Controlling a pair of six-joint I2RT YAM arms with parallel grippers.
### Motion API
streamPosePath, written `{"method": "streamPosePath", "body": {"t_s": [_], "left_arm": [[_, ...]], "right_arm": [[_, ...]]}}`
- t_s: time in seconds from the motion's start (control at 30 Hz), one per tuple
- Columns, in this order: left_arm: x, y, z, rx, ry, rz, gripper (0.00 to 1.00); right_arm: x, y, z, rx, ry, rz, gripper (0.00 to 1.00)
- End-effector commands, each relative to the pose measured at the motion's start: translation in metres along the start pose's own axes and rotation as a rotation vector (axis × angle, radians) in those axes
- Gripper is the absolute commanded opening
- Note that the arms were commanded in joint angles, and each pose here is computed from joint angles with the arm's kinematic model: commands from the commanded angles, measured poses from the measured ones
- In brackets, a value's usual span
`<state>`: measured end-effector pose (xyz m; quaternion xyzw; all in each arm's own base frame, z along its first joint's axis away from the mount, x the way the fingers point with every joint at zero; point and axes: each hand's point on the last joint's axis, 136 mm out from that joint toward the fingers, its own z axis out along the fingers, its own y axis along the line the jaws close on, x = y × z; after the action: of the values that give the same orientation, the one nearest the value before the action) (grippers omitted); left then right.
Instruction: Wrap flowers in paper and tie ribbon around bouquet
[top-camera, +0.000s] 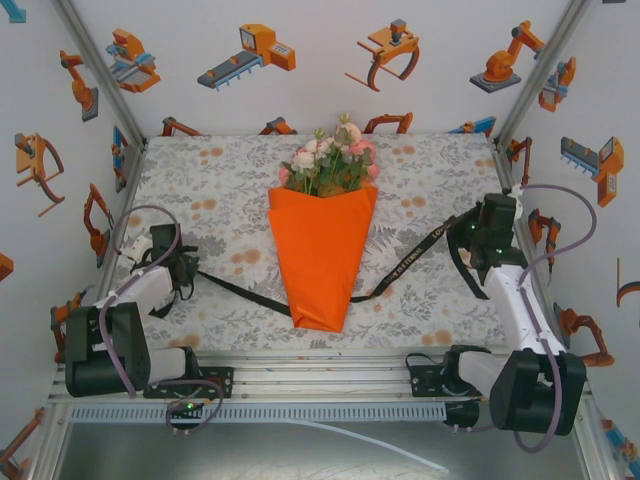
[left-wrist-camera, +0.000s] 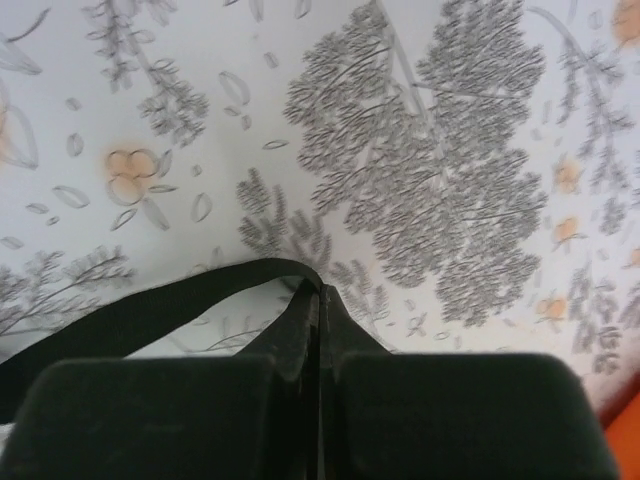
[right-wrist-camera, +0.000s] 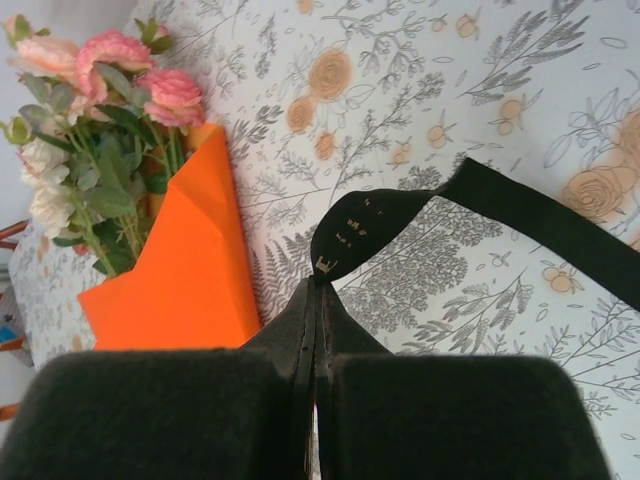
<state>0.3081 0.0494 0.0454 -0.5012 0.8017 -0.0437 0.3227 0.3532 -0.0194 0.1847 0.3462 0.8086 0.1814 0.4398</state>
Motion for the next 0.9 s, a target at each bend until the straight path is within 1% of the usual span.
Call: {"method": "streamPosePath", "body": {"t_s": [0.0,0.13,0.2,0.27,0.33,0.4,0.5,0.63,0.73,0.87], "left_arm": [[-0.013,-0.050,-0.004,0.157,0.010,0.023,0.00],[-0.005,-0.101,-0.015,0.294,0.052,0.093,0.00],[0.007,-0.120,-0.020,0.345,0.079,0.138,0.00],[0.019,-0.130,-0.024,0.371,0.096,0.169,0.00],[0.027,-0.135,-0.029,0.389,0.101,0.207,0.00],[0.030,-0.133,-0.031,0.377,0.089,0.235,0.00],[0.019,-0.123,-0.036,0.336,0.043,0.255,0.00],[0.003,-0.123,-0.055,0.342,-0.021,0.281,0.00],[-0.013,-0.124,-0.073,0.359,-0.070,0.264,0.00],[-0.038,-0.120,-0.095,0.367,-0.108,0.181,0.00]], "right_arm": [[-0.046,-0.008,-0.009,0.095,-0.171,0.030,0.00],[-0.086,-0.041,-0.019,0.201,-0.285,0.191,0.00],[-0.097,-0.052,-0.021,0.222,-0.313,0.242,0.00],[-0.098,-0.056,-0.021,0.224,-0.313,0.257,0.00],[-0.093,-0.055,-0.018,0.213,-0.290,0.248,0.00],[-0.083,-0.049,-0.012,0.168,-0.234,0.225,0.00],[-0.067,-0.039,-0.009,0.103,-0.157,0.197,0.00],[-0.053,-0.024,-0.018,0.031,-0.106,0.160,0.00],[-0.037,0.001,-0.026,-0.043,-0.056,0.090,0.00],[0.000,0.041,-0.033,-0.147,0.041,-0.022,0.00]]}}
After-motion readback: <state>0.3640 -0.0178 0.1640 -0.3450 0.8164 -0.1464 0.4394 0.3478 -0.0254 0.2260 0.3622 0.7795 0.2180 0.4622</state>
